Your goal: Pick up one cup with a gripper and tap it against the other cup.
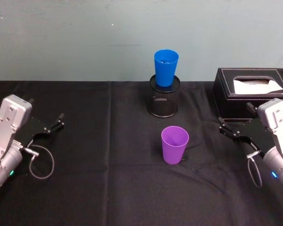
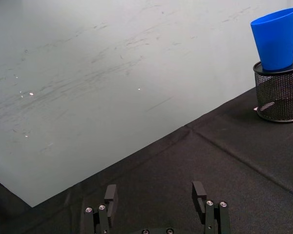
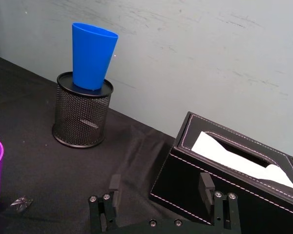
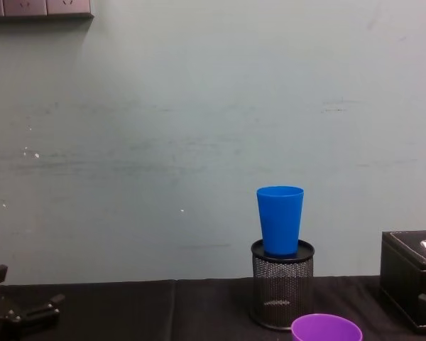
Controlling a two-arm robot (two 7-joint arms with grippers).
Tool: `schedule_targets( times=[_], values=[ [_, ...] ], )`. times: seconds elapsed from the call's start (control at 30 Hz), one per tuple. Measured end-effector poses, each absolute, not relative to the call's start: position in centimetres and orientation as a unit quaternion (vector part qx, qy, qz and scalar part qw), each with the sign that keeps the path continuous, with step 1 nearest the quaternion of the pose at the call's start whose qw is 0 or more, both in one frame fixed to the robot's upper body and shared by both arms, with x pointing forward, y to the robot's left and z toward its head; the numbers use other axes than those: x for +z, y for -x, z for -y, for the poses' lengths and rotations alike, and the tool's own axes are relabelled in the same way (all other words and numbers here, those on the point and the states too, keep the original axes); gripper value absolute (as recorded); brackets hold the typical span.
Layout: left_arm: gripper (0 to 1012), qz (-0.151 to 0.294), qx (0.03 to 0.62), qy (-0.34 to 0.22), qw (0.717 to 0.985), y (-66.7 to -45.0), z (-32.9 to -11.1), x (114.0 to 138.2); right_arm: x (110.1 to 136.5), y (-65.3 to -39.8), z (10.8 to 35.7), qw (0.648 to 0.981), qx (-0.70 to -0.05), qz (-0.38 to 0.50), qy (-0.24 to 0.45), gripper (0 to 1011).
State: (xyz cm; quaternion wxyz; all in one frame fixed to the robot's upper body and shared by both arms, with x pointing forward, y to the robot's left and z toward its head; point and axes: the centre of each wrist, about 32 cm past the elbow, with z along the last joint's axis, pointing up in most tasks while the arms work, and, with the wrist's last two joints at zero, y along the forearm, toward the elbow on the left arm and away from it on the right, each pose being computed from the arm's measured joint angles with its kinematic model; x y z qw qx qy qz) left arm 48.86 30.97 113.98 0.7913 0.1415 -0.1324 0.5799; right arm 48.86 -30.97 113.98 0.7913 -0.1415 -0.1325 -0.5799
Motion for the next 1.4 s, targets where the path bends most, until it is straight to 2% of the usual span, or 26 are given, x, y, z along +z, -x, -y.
schedule_targets(
  times=[1.4],
  values=[
    [1000,0.132,0.58,-0.141,0.791,-48.86,-30.97,113.98,113.98,-48.86,30.97,0.791,-0.58,0.132,0.141,1003]
  ],
)
